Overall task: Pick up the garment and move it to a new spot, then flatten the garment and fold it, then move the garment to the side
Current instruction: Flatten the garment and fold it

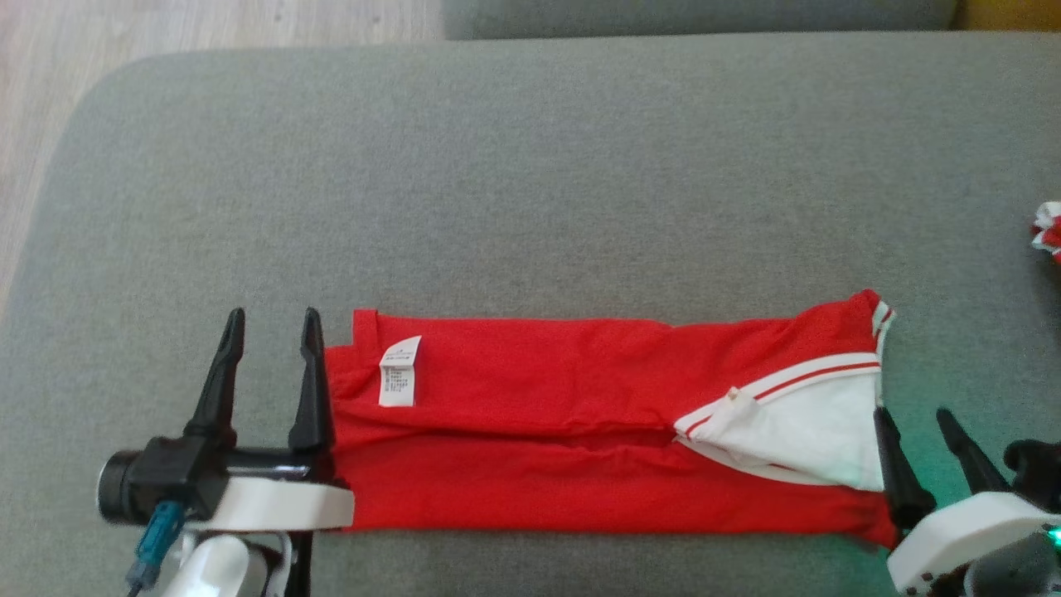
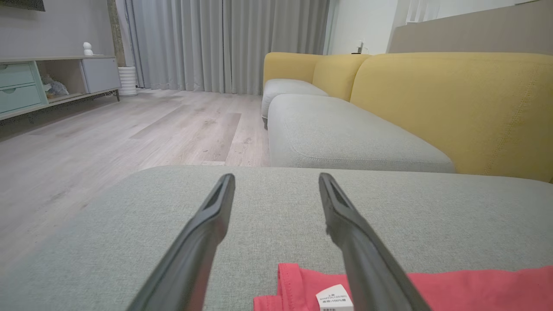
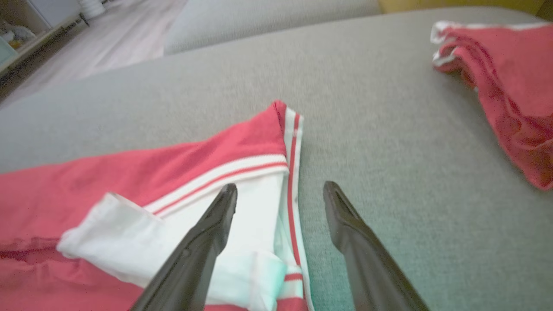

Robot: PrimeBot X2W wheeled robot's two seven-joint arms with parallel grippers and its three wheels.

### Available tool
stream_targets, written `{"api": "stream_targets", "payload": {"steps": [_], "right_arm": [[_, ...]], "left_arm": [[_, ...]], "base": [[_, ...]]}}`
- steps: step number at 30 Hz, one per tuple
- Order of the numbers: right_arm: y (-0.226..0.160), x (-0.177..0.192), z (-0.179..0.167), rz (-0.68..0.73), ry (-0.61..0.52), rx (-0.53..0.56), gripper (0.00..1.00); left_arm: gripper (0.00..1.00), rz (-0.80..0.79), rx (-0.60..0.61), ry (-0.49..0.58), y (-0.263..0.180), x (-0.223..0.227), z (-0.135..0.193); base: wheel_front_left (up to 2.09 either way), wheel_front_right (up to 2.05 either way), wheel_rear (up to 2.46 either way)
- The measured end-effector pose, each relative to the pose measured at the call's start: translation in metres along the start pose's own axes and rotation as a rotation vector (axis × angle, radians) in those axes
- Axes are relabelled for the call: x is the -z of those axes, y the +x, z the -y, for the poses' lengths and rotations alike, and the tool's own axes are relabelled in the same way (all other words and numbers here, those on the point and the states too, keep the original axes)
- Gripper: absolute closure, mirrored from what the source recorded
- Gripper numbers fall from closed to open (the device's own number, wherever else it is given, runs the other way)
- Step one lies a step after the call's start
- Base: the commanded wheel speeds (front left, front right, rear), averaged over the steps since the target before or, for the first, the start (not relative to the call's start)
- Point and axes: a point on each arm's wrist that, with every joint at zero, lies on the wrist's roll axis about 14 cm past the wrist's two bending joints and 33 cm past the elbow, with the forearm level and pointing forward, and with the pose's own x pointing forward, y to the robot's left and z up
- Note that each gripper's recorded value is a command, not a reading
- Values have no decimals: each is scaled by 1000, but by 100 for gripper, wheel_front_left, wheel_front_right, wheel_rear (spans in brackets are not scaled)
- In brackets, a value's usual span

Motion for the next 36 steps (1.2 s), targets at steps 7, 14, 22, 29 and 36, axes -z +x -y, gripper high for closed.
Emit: {"api": "stream_targets", "payload": {"steps": [7,14,22,29,36], "right_arm": [[15,55,4,-252,29,-12,0],[18,66,-11,-404,67,-59,58],[8,33,-10,-301,77,-48,100],[-17,-3,45,-171,76,118,100],[-33,-19,56,-137,27,153,100]], "left_arm": [[0,-21,9,-16,9,11,1],[0,-17,8,-22,12,12,0],[0,18,9,-27,11,2,2],[0,30,34,-34,4,-3,11],[0,31,51,-38,0,-3,17]], "base": [[0,0,0],[0,0,0],[0,0,0],[0,0,0],[0,0,0]]}}
